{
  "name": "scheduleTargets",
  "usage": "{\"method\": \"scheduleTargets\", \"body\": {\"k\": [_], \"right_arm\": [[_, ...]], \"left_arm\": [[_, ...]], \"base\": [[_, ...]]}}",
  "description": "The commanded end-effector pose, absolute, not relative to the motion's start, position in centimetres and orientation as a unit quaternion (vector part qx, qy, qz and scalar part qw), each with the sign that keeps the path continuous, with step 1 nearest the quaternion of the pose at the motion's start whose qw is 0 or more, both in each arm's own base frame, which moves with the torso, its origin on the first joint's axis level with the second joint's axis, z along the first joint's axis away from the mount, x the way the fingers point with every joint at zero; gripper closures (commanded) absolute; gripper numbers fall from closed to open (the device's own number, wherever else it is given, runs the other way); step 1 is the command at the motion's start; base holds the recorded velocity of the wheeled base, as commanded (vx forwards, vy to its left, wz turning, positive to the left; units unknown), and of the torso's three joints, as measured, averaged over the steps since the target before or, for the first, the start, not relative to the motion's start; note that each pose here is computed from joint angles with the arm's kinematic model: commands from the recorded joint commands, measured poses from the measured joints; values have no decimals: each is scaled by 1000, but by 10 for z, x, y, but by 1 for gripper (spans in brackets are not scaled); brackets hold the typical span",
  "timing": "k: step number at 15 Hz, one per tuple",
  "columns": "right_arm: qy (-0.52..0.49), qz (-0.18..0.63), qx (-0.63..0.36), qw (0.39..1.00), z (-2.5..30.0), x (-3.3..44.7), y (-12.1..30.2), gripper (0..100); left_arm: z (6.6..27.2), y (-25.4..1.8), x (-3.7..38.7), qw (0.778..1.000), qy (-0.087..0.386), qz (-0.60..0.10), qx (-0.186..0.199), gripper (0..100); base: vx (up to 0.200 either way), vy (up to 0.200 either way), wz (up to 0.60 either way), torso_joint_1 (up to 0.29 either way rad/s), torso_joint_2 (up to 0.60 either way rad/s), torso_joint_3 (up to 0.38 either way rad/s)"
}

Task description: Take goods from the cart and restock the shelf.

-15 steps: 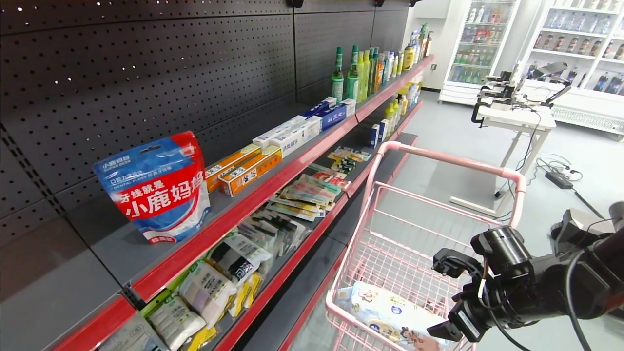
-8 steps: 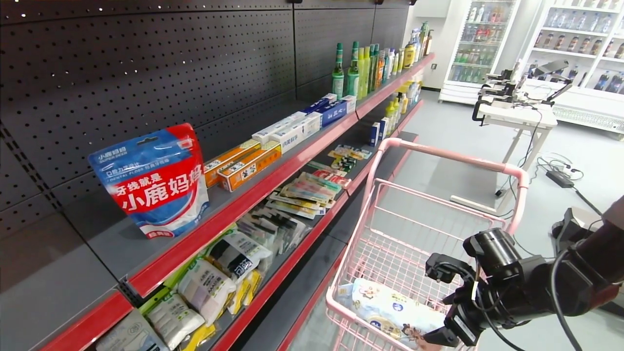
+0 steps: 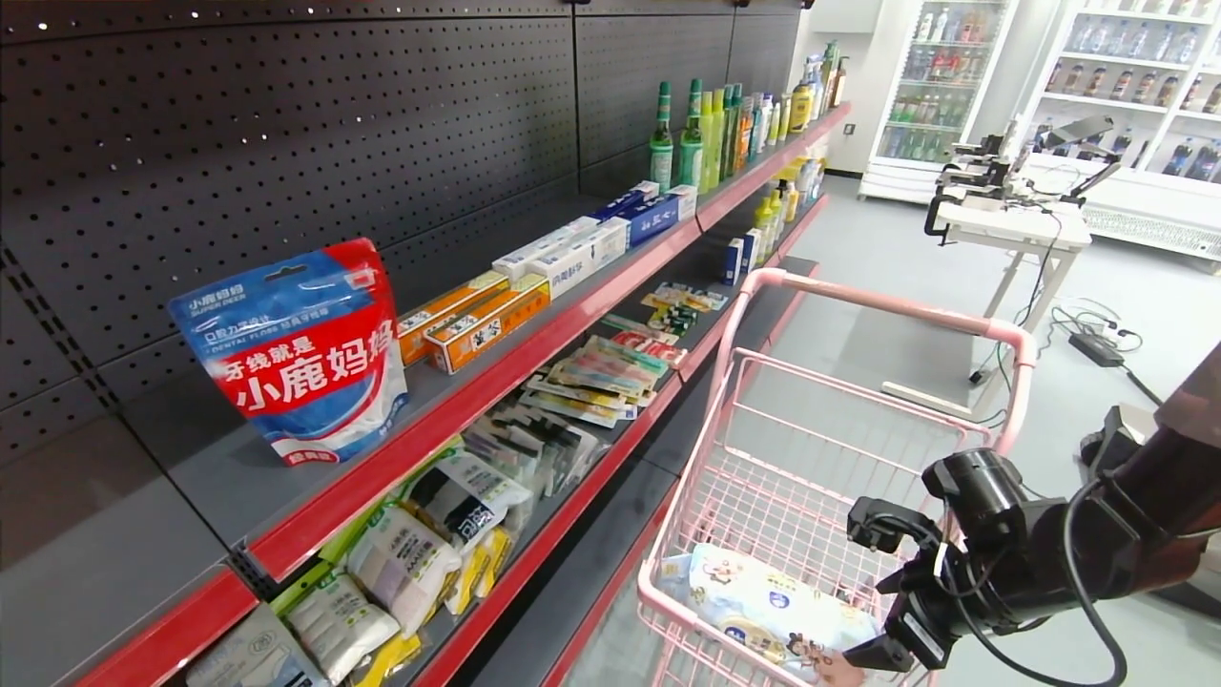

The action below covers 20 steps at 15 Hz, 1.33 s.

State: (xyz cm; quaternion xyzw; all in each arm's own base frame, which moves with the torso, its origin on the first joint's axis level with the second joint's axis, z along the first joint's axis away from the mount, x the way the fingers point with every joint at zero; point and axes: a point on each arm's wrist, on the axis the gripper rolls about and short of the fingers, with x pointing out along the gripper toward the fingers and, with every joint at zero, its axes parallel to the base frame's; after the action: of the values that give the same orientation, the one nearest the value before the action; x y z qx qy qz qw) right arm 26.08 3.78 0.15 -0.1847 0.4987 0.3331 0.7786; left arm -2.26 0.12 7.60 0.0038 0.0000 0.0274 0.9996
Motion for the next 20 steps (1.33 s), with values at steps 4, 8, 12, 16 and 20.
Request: {"method": "scheduleTargets", "body": {"k": [4,8,12,16,20], "right_arm": [[491,340,-178,782,-30,268,38,0],[490,339,-178,783,-34,267,37,0],[487,336,-175,787,-36,272,34,0],[489,333,-174,787,-41,278,33,0],[492,332,-173,786,-50,285,33,0]], "left_arm": [[76,1,-23,1000,-1,28,5,0],[76,1,-23,1000,-1,28,5,0],[76,1,-23,1000,-1,28,5,0],[76,1,-23,1000,-1,28,5,0],[76,1,-23,1000,-1,28,5,0]], "base": [[0,0,0,0,0,0],[0,0,0,0,0,0],[0,0,0,-77,184,108],[0,0,0,-44,115,65],[0,0,0,0,0,0]]}}
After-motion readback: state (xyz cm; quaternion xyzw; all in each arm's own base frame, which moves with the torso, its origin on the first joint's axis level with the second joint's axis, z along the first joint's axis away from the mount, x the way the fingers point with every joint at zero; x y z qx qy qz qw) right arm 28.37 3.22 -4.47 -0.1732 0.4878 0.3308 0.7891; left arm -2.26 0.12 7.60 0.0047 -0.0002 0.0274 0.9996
